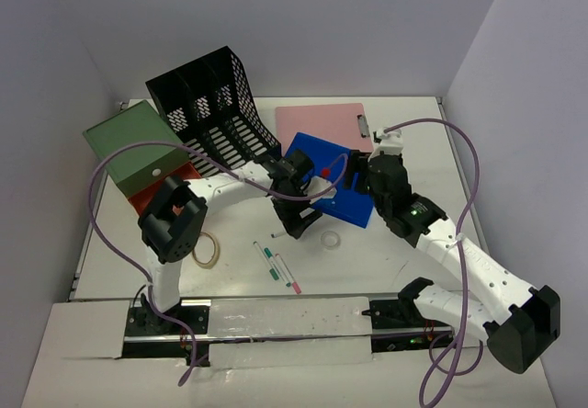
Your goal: Organize the desk
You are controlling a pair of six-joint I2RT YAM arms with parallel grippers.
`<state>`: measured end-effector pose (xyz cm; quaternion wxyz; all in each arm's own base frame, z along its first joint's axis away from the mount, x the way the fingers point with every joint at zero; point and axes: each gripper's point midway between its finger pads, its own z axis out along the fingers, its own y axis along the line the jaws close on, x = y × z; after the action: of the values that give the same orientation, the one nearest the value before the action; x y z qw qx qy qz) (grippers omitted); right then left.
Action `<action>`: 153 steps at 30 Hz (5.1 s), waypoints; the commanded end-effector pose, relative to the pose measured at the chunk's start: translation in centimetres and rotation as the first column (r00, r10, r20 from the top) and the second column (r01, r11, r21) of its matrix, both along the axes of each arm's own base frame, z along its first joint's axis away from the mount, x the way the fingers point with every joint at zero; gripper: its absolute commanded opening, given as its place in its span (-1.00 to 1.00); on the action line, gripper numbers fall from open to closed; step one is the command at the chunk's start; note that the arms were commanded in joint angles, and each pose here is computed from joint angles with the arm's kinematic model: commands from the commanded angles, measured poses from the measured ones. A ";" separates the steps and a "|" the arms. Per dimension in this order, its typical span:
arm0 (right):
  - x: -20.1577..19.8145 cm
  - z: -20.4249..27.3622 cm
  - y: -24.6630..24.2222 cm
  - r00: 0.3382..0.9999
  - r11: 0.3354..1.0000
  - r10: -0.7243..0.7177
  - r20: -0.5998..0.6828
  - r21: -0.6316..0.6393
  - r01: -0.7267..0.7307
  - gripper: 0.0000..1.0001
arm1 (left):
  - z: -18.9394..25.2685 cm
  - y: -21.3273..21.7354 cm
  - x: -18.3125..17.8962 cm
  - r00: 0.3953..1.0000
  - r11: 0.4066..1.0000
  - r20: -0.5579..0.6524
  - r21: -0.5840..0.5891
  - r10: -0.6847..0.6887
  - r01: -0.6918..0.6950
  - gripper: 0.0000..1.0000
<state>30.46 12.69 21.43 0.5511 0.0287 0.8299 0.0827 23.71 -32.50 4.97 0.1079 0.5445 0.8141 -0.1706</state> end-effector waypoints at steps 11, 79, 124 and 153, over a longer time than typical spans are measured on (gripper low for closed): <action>0.1 0.5 -1.1 0.999 0.999 -0.035 0.025 -0.032 0.036 0.54 | -5.3 -0.3 1.1 0.994 0.990 0.106 0.142 -0.037 0.022 0.06; -3.7 -4.5 7.6 0.917 0.934 0.355 -0.181 0.120 -0.337 0.36 | 14.8 28.9 6.9 0.696 0.829 0.549 0.009 0.463 -0.559 0.22; -15.5 -20.8 15.9 0.662 0.761 0.319 -0.678 -0.234 -0.605 -0.28 | 18.7 29.1 4.1 0.577 0.790 0.596 -0.168 0.558 -0.590 0.48; -5.2 7.9 19.0 0.906 0.879 0.409 0.106 0.220 -0.423 -1.00 | 25.3 17.9 -0.1 0.852 0.804 0.289 -0.550 0.436 -0.225 0.49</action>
<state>22.74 30.33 21.70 0.4631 -0.1538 0.8402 0.2366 26.25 -10.16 26.48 0.4187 0.3309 0.8394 -0.1024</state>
